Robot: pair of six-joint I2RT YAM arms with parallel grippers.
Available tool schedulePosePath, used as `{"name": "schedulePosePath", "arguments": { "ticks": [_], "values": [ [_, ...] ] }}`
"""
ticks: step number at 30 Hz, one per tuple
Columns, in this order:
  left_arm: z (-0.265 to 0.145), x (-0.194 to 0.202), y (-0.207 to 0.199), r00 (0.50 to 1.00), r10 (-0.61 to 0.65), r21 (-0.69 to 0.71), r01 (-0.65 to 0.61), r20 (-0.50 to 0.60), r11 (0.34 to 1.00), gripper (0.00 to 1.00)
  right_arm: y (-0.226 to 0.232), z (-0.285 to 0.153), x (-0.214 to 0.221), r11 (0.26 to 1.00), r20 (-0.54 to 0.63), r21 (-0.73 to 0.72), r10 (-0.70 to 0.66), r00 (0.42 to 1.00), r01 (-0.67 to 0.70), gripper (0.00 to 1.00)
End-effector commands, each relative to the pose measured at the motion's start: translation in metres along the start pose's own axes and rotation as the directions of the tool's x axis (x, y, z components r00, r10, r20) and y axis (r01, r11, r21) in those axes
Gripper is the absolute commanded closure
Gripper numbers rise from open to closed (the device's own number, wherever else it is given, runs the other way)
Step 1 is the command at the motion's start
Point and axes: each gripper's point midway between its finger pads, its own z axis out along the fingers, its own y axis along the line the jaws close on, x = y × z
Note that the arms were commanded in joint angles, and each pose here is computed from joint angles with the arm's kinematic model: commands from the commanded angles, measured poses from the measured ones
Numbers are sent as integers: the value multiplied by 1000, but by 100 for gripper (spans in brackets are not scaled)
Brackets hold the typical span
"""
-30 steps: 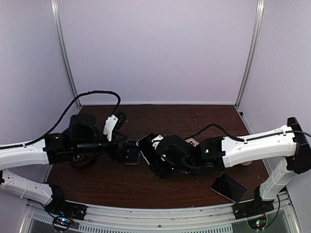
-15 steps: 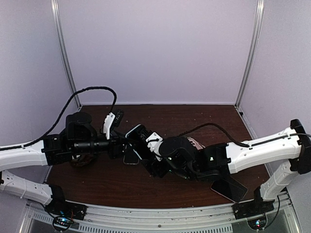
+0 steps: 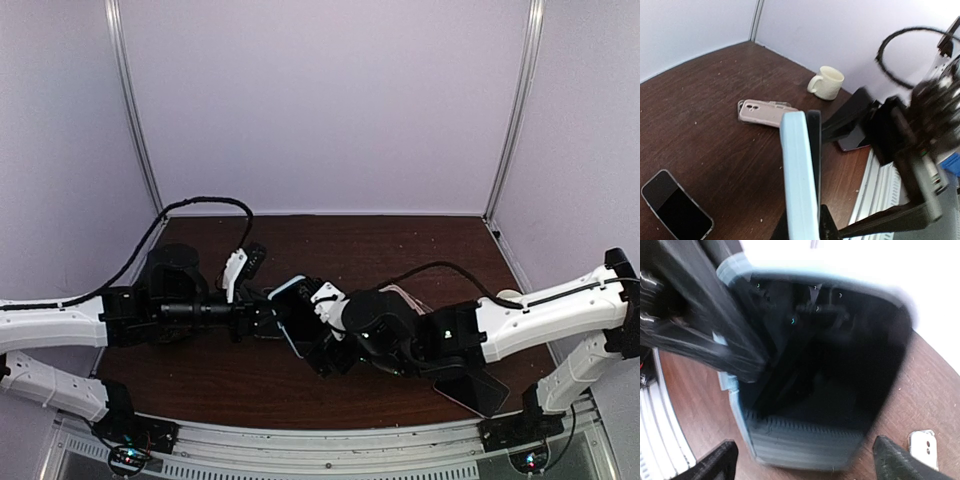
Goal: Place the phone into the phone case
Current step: Pass from the right arm to the left, then pass from the left arm to the right
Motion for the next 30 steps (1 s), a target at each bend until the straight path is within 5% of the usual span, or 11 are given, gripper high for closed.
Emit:
{"name": "schedulePosePath", "arguments": {
  "ticks": [1,9,13,18,25,30],
  "values": [
    [8,25,9,993,105,4,-105,-48,994,100,0,-32,-17,990,39,-126,63,997,-58,0],
    [11,41,-24,973,224,207,-207,-61,956,100,18,-69,-13,834,20,-545,118,993,-88,0],
    [1,41,-52,956,293,312,-271,-23,911,100,15,-72,-18,824,42,-565,77,996,-40,8],
    [-6,42,-67,939,343,349,-321,0,880,100,19,-63,-21,824,51,-566,41,998,-5,30],
    [-9,36,-75,935,355,371,-338,22,865,100,38,-53,-16,773,23,-635,38,999,-15,35],
    [-10,36,-79,934,357,389,-338,24,857,100,44,-49,-16,758,12,-651,38,999,-21,54]
  ]
}}
